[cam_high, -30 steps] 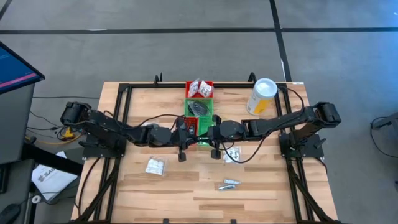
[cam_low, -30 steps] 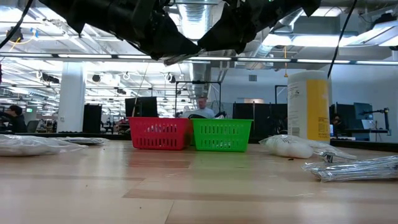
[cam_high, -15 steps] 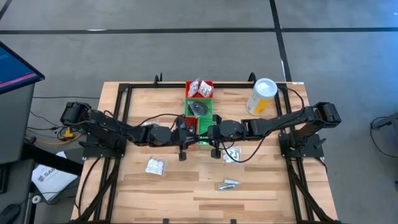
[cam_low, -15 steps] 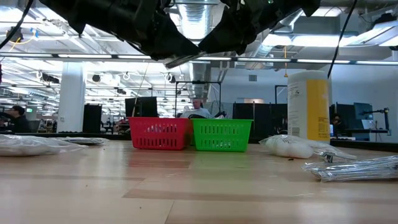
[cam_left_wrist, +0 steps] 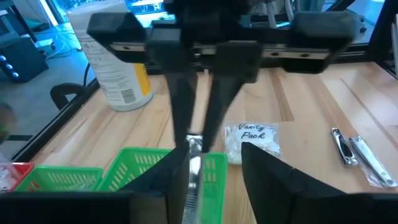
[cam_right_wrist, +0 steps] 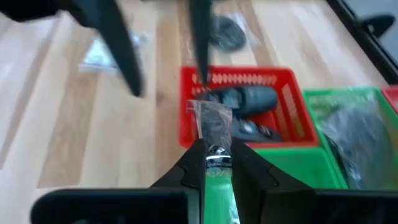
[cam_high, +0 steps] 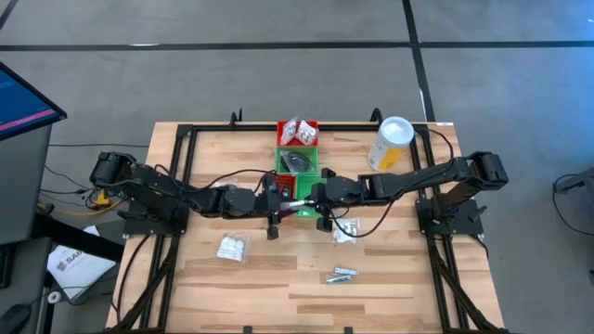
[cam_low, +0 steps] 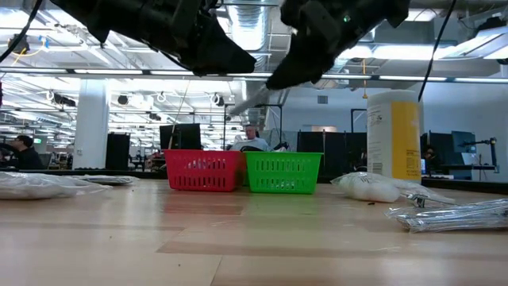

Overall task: Pick & Place Travel size toiletries
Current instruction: Put the silver nail cutter into the bottom green bin

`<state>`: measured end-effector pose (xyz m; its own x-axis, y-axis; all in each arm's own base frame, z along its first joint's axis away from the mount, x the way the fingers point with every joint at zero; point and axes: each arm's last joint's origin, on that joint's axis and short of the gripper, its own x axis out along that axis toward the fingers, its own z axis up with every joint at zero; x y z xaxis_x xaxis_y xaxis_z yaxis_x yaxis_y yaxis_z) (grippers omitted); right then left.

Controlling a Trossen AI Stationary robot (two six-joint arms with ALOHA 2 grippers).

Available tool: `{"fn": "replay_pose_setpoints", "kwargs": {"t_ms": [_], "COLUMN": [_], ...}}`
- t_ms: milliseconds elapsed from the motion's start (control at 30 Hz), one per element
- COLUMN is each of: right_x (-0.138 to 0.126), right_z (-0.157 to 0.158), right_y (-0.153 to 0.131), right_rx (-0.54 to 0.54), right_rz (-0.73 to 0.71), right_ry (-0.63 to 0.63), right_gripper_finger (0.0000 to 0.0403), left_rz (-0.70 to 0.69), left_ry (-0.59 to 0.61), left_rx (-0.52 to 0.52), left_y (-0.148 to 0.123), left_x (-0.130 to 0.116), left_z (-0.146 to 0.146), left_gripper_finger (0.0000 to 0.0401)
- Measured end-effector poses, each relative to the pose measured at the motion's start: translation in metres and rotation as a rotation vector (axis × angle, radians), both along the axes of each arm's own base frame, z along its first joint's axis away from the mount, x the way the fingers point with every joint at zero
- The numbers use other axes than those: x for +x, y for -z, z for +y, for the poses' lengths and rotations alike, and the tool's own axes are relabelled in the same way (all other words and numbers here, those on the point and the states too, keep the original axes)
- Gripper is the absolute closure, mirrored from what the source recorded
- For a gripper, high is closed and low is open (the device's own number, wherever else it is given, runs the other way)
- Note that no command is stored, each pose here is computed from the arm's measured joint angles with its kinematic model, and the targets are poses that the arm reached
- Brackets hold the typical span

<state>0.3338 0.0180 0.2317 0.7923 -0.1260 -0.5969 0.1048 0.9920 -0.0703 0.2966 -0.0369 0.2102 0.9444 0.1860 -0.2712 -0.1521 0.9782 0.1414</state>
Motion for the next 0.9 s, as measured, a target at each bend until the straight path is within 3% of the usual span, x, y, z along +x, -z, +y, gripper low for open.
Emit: {"fn": "replay_pose_setpoints", "kwargs": {"t_ms": [333,600,900], "right_x": [-0.007,-0.009,-0.012], "right_z": [-0.039,-0.047,-0.047], "right_y": [0.008,0.010,0.012], "right_rx": [0.038,0.049,0.058], "right_rz": [0.107,0.121,0.152], "right_ry": [0.154,0.188,0.196], "right_gripper_finger": [0.0363,0.0359,0.0265], "left_rz": [0.001,0.003,0.003], "left_ry": [0.023,0.035,0.035], "left_rx": [-0.004,-0.003,-0.004], "left_y": [0.000,0.000,0.000], "left_x": [-0.001,-0.002,-0.002], "left_z": [-0.007,-0.010,-0.010], "left_gripper_finger": [0.0260,0.0265,0.0265]}}
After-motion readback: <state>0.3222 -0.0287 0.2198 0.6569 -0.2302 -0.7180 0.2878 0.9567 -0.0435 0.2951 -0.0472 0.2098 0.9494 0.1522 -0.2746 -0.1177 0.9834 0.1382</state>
